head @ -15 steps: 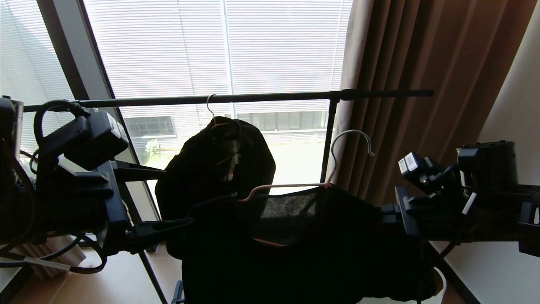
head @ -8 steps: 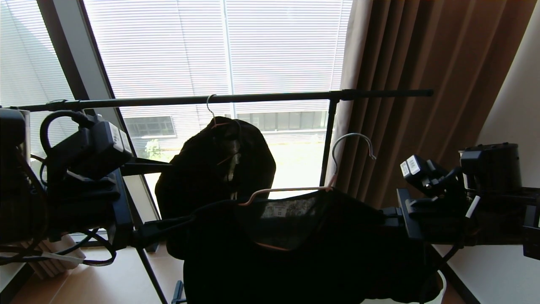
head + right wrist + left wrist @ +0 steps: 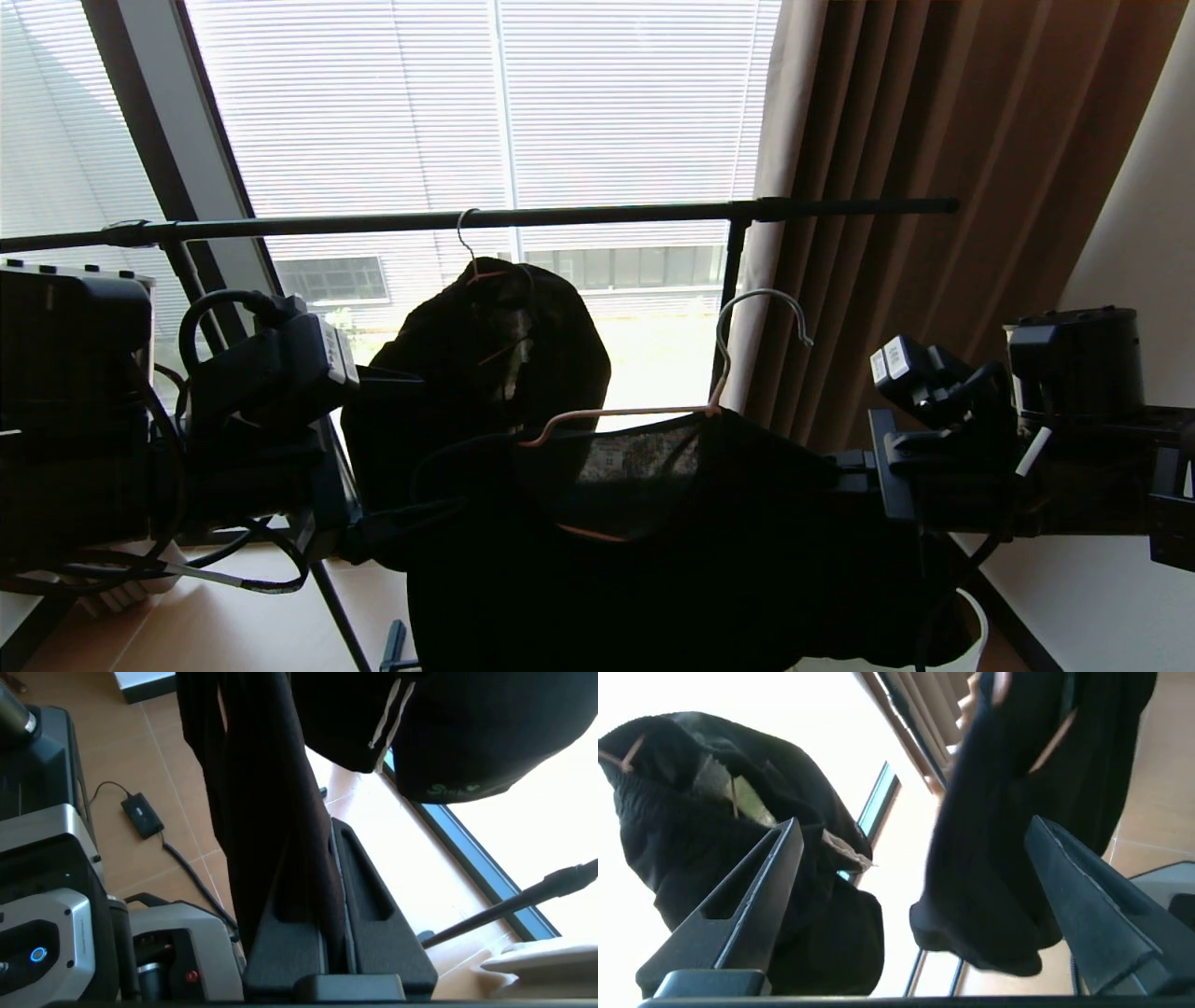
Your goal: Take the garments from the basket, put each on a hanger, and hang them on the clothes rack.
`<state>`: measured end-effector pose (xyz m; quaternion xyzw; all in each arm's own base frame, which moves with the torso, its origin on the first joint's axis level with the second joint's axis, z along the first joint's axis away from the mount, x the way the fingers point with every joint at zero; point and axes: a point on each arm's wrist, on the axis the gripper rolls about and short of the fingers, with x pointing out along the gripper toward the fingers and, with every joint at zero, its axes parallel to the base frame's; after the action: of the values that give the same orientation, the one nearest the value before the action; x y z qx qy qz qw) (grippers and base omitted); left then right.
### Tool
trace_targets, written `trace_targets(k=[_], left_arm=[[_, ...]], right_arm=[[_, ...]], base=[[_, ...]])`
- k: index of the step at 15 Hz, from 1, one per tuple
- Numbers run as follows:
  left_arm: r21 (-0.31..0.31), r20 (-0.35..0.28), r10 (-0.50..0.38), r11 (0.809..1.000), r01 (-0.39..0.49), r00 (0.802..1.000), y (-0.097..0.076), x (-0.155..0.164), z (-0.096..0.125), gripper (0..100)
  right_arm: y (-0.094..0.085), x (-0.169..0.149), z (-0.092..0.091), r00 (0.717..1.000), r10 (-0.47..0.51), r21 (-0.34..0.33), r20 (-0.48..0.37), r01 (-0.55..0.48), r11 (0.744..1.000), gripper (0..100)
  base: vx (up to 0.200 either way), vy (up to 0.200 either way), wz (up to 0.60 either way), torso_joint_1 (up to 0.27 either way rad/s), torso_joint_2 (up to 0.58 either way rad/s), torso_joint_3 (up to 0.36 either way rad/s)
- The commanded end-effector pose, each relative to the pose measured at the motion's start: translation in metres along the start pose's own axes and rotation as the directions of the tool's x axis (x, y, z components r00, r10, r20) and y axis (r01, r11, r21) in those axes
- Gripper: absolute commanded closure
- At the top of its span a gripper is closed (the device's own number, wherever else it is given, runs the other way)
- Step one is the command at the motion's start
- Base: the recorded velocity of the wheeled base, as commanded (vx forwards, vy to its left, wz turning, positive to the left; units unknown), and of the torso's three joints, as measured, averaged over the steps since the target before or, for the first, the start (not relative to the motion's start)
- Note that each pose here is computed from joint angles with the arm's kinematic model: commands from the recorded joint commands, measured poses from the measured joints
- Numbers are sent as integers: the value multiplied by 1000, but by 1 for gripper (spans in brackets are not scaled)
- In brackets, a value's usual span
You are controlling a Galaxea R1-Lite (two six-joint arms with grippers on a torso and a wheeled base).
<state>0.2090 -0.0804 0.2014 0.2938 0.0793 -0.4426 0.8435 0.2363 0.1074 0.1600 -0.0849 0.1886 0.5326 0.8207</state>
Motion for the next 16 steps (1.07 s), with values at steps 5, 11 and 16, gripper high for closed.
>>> trace_targets(k=[5,11,16], left_arm=[[15,-10,43,999,-43,999,5,12,-2,0],[26,-18,9,1000,-8,1000,0,29,1,0],[44,3,-28,999,28,1000,-3,42,11,0]], right_arm=[[2,1,2,1000,7,-12,5,-7,1000,100],[14,13,3,998,65,-30,-11,-65,997,100],[15,16,3,997,71,-37,-10,-72,997,100]], base=[[0,0,0,0,0,0],[0,0,0,0,0,0],[0,0,0,0,0,0]])
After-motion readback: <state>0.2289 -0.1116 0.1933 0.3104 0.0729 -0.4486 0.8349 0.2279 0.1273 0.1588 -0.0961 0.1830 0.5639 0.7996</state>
